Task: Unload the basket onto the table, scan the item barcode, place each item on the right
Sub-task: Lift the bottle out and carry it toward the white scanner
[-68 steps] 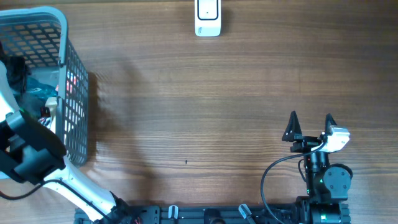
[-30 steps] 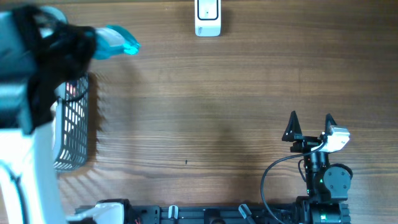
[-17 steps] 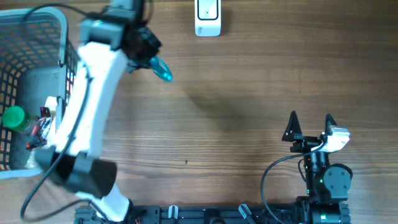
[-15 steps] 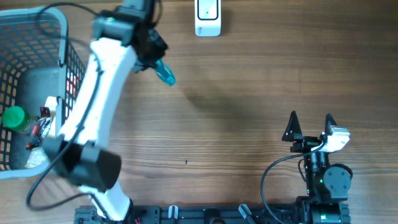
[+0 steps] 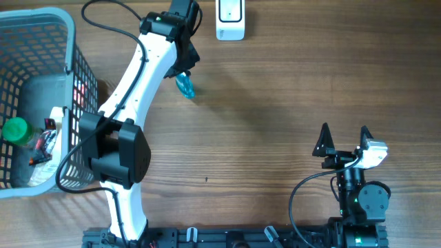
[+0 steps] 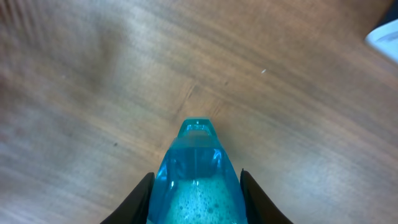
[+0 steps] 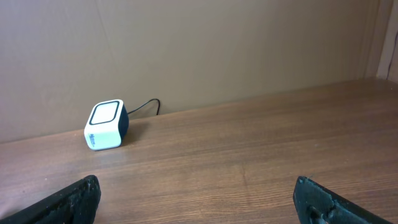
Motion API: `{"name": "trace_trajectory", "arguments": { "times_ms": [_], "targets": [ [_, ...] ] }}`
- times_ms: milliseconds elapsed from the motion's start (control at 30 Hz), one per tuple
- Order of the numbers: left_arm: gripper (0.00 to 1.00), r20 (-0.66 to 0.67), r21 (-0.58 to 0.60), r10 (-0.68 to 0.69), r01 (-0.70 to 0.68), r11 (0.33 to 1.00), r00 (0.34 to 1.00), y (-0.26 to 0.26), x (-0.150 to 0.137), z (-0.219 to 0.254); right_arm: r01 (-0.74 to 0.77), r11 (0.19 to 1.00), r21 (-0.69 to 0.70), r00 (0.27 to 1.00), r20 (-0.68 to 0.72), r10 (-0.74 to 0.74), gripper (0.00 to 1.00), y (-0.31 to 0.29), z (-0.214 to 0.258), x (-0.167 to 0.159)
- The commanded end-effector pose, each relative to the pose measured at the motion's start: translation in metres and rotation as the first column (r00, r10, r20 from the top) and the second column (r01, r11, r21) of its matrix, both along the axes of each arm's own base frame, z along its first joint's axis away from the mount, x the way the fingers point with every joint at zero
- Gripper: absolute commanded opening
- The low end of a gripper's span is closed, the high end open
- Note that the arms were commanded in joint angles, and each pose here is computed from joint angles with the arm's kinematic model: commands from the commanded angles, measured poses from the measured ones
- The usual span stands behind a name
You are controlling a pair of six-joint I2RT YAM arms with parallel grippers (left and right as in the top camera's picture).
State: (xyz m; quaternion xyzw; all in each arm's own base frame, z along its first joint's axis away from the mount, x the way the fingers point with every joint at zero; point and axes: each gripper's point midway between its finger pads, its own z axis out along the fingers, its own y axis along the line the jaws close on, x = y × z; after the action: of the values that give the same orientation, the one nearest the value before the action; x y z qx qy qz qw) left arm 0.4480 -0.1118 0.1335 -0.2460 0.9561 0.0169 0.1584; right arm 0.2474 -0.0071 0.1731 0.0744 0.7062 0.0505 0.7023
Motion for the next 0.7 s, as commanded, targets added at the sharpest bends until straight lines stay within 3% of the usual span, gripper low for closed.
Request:
{"name": "trace_trajectory", "arguments": {
  "times_ms": [0, 433, 667],
  "targets": [
    [0.22, 0.039, 0.021, -0.01, 0.009, 1.0, 0.999, 0.002, 0.009, 0.005, -0.02, 1.0, -0.019, 1.0, 0.012, 0.02, 1.0, 0.004, 0.003, 0.0],
    [0.24, 0.001, 0.061, -0.005, 0.005, 0.998, 1.0, 0.004, 0.017, -0.026, -0.02, 1.0, -0.019, 1.0, 0.012, 0.02, 1.0, 0.004, 0.003, 0.0],
    [0.33, -0.016, 0.068, -0.004, 0.005, 0.998, 1.0, 0.006, 0.013, -0.027, -0.02, 1.0, -0.019, 1.0, 0.012, 0.02, 1.0, 0.004, 0.003, 0.0]
  ]
}}
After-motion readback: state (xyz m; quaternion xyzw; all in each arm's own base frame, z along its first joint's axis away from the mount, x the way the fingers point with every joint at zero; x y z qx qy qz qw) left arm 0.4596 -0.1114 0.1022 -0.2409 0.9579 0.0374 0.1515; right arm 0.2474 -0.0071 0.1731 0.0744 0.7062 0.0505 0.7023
